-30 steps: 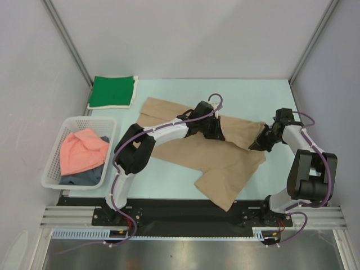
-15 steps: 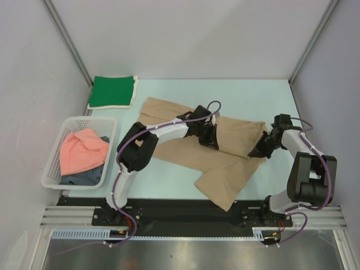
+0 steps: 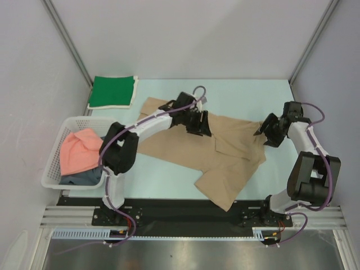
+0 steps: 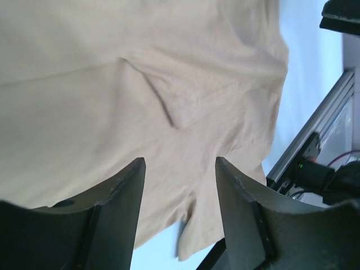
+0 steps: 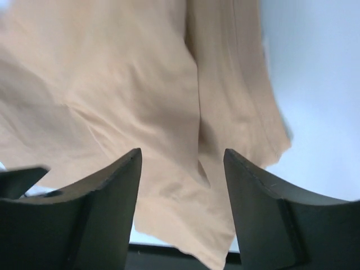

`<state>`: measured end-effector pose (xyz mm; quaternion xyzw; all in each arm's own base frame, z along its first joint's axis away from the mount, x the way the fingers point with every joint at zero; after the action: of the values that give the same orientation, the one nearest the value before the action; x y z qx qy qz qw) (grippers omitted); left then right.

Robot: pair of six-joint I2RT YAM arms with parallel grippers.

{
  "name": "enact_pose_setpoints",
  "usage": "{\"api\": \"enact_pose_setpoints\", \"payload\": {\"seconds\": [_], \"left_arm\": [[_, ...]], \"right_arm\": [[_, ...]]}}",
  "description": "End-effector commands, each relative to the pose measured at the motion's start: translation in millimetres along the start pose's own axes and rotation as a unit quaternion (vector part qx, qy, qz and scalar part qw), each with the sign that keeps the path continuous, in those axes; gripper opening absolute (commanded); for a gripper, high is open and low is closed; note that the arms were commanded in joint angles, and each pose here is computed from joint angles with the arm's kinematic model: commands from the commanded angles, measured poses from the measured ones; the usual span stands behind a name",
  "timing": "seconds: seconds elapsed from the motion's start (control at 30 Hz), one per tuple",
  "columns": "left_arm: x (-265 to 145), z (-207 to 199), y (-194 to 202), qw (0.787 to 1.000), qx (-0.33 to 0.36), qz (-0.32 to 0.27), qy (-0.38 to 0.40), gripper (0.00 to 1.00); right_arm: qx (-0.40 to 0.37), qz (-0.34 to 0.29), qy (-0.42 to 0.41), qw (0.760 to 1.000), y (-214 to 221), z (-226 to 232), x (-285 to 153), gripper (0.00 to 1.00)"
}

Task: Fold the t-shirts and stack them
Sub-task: Fold the tshirt

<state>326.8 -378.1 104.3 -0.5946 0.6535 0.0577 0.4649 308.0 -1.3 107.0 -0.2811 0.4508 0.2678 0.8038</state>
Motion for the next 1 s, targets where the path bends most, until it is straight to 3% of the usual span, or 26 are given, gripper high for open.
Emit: {"api": "enact_pose_setpoints", "payload": {"seconds": [0.0,0.2,0.47,0.97], "left_arm": [[-63,26,-42,0.996,0.006,-0.084,-0.031,0.58],[-100,106,-73,0.982,-0.084,-0.157,-0.071,0.57],[-105,182,-113,0.964,-0.146,-0.215,-0.061,0.53],[-96,248,-105,0.954,-0.200,-0.211,-0.073,0.54]], "right_arm": [[0.007,-0.081,-0.006,0.997,-53,14,-3,0.68],[0.036,-0.106,-0.039,0.993,-87,31,19,0.68],[0.046,-0.092,-0.031,0.994,-124,37,54,0.42],[0.073,-0.060,-0.016,0.995,-135,37,93,0.46]]}}
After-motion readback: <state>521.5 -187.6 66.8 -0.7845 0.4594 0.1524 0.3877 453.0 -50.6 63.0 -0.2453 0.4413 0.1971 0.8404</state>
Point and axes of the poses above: each gripper's point midway between its finger pads, its own x axis out along the fingers, its own z axis along the line the jaws close on, y = z × x, the point moved 2 cm from there along -x, back along the fingers, and after that the axes turned 6 degrees about x, right-handed, at the moved point
